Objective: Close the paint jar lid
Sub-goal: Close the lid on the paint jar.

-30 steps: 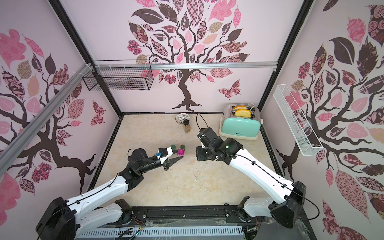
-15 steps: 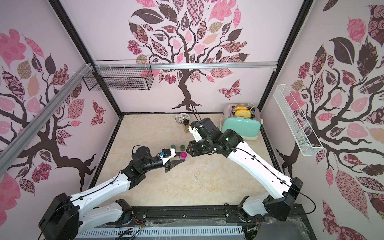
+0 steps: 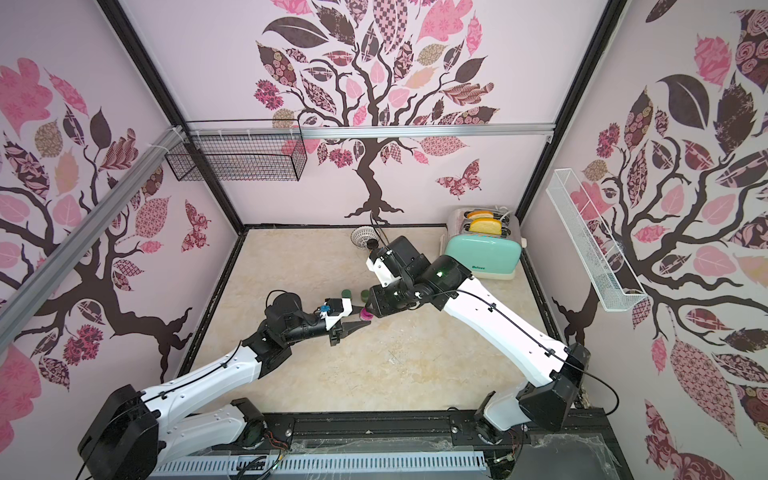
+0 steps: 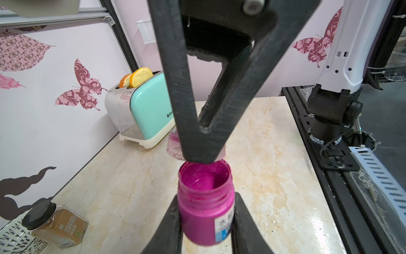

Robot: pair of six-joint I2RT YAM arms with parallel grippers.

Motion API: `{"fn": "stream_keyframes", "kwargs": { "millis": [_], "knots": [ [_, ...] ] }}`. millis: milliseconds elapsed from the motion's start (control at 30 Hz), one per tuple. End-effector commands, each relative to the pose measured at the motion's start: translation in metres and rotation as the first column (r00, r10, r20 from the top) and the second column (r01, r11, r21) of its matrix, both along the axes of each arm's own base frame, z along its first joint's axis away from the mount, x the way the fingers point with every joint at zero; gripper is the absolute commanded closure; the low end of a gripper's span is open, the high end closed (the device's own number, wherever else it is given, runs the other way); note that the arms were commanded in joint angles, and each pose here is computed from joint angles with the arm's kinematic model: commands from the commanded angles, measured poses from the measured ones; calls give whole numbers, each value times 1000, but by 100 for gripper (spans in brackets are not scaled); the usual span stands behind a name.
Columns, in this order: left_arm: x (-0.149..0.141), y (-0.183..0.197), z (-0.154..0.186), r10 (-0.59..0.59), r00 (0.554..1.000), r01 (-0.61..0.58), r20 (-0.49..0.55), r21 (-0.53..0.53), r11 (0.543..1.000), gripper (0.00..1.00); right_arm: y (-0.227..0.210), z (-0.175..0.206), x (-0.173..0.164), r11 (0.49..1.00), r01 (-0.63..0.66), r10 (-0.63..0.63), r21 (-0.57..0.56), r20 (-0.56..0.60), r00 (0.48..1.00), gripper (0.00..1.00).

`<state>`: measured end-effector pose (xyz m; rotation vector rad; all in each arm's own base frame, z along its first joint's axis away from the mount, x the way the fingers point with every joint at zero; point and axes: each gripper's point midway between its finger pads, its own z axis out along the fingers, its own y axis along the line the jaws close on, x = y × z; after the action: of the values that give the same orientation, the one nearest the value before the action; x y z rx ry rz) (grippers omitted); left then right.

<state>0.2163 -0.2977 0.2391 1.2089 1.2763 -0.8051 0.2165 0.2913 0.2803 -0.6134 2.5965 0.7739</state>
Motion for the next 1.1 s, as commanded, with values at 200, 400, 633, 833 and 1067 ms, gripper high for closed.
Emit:
{"fn": "stream_keyframes", "kwargs": {
  "millis": [200, 400, 633, 833, 1067],
  "knots": [
    [-1, -3, 12, -17, 1000, 18, 26, -14, 1000, 80, 8, 7, -3, 999, -29, 29, 14, 2, 1000, 71],
    [-1, -3, 12, -19, 999, 19, 26, -15, 1000, 80, 13, 6, -3, 999, -35, 35, 21, -3, 999, 70],
    [-2, -4, 12, -22, 999, 22, 25, -15, 1000, 80, 21, 6, -5, 998, -51, 51, 25, -8, 999, 69],
    [-2, -4, 12, -21, 999, 21, 27, -14, 1000, 80, 25, 4, -6, 998, -59, 60, 24, -14, 998, 65],
    [-2, -4, 12, -21, 999, 22, 28, -14, 1000, 80, 27, 2, -3, 998, -57, 57, 12, -11, 998, 58]
  ]
}}
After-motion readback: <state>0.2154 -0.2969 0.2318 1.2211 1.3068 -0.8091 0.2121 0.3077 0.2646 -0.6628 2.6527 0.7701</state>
